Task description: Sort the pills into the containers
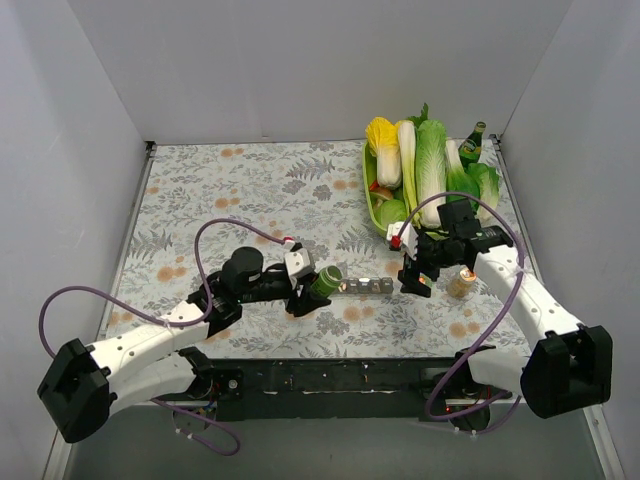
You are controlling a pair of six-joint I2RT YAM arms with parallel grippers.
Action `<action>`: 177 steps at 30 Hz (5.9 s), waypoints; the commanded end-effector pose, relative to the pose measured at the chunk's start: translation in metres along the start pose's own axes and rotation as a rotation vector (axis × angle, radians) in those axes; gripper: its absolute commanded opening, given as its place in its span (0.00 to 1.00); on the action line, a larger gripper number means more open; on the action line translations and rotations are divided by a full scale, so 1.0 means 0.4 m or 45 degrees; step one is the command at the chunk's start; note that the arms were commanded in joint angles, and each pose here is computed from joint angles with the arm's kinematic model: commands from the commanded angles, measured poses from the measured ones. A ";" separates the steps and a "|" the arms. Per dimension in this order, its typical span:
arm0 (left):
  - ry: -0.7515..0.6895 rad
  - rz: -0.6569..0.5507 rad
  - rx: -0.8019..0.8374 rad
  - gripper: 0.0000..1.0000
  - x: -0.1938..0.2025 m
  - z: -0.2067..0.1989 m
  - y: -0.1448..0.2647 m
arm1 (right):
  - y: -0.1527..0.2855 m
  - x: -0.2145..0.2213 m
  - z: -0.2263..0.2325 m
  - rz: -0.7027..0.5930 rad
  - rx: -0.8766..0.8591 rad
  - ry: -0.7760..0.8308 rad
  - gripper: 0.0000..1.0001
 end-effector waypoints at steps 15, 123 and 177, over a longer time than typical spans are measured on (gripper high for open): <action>-0.065 -0.070 -0.071 0.00 0.001 -0.003 0.041 | -0.042 0.246 -0.101 0.548 0.278 -0.243 0.92; 0.097 -0.056 0.238 0.00 -0.119 -0.071 -0.052 | -0.044 -0.345 0.232 -0.243 -0.768 0.342 0.26; 0.075 -0.077 -0.071 0.00 -0.063 -0.021 -0.007 | -0.037 -0.381 0.107 -0.447 -0.672 -0.321 0.95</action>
Point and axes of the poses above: each gripper's point midway between its finger pads, its own y axis back along the fingers, its own z axis along the line the jaws close on, x = y × z, the point moved 4 cm from there along y, back along the fingers, and after that the axes turned 1 degree about y, right-handed, at the moved point
